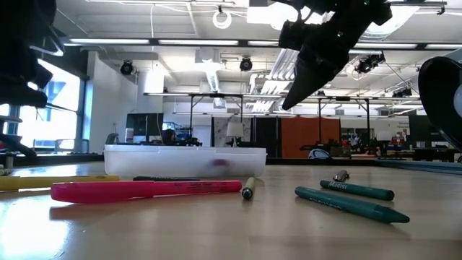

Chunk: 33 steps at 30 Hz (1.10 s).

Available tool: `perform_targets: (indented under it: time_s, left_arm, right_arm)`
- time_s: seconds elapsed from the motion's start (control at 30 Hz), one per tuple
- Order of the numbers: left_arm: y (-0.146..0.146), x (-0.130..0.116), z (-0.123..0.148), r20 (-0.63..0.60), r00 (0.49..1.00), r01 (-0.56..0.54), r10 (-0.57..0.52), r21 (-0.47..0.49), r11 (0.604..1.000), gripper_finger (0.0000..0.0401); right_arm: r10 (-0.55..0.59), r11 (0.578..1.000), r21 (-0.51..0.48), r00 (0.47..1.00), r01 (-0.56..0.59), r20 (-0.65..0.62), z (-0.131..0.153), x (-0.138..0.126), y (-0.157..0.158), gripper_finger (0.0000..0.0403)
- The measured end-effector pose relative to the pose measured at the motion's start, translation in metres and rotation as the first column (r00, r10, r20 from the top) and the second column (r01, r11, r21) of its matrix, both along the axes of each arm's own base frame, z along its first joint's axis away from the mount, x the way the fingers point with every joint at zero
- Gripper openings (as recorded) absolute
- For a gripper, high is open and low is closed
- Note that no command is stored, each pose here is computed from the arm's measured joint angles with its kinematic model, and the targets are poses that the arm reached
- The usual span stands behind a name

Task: Pick & place school supplies into a supply box
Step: Put the orange pencil into the gray supply box

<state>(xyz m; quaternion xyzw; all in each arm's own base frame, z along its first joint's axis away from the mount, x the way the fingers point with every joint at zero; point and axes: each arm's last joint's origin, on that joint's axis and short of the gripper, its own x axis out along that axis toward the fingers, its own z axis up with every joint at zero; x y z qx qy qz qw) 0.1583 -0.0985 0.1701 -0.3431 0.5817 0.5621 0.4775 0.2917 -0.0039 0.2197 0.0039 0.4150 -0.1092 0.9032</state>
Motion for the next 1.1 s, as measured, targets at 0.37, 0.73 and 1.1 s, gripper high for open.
perform_targets:
  time_s: [0.37, 0.73, 1.1]
  left_arm:
    - [0.008, -0.012, -0.038, 0.092, 0.987, -0.132, 0.13, 0.015, 0.991, 0.0202]
    - [0.008, -0.007, -0.042, 0.168, 0.984, 0.057, -0.062, 0.03, 0.998, 0.0111]
    - [0.007, 0.001, -0.042, 0.255, 0.948, 0.17, -0.189, 0.096, 0.981, 0.0055]
  right_arm:
    - [0.007, 1.0, 0.008, 1.0, -0.007, 0.03, 0.002, 0.002, 0.0, 0.0002]
    - [0.019, 1.0, -0.006, 0.999, -0.019, 0.029, 0.002, 0.002, 0.0, 0.0001]
    - [0.018, 1.0, -0.005, 0.999, -0.018, 0.029, 0.002, 0.002, 0.0, 0.0002]
